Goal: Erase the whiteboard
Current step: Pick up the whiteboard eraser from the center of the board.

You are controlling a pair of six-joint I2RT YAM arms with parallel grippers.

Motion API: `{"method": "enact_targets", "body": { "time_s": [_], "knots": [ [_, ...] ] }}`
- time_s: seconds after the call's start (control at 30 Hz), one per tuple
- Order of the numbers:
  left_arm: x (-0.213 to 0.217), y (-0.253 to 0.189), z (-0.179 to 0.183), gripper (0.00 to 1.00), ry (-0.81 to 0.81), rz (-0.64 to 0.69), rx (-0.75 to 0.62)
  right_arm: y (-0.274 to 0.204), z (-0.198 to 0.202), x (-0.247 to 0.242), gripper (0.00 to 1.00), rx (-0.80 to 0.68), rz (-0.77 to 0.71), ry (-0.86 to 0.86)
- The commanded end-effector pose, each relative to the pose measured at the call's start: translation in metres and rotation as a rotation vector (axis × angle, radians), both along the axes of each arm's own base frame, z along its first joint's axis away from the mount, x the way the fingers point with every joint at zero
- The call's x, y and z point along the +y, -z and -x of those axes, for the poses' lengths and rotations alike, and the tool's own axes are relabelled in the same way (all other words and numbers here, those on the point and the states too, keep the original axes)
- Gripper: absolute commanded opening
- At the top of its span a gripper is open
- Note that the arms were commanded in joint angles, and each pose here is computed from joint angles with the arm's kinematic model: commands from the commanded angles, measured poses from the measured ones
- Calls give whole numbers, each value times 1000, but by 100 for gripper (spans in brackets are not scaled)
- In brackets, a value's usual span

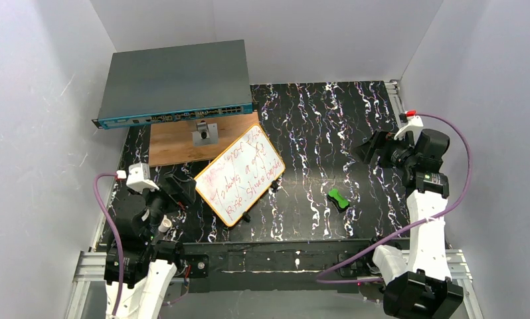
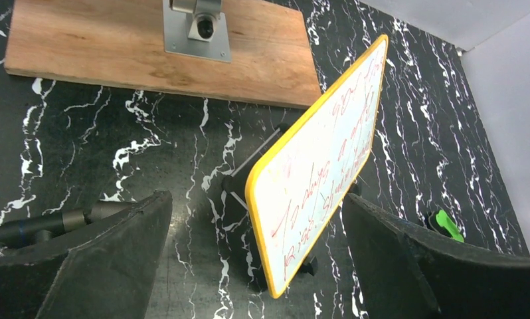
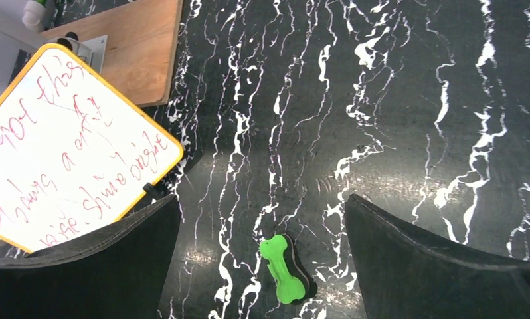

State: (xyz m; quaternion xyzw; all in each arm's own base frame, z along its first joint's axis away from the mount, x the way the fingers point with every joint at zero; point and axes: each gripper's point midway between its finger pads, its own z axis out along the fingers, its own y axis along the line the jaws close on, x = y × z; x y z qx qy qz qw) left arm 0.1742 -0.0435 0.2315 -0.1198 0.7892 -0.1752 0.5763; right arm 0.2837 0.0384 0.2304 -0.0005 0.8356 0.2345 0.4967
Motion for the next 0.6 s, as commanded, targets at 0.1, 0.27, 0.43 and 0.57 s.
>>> {"method": "enact_targets", "body": {
  "time_s": [0.1,0.27,0.43,0.57],
  "knots": [
    [-18,1,4,99,96,23,76,-7,1,18,98,-3,-17,-178],
    [-26,7,10,99,139,39,159,4,29,42,98,-40,-4,-413],
    [-30,12,15,99,144,86,161,24,58,63,98,-58,102,-682],
    [-35,16,15,99,168,96,183,69,87,61,98,104,323,-858]
  ]
}}
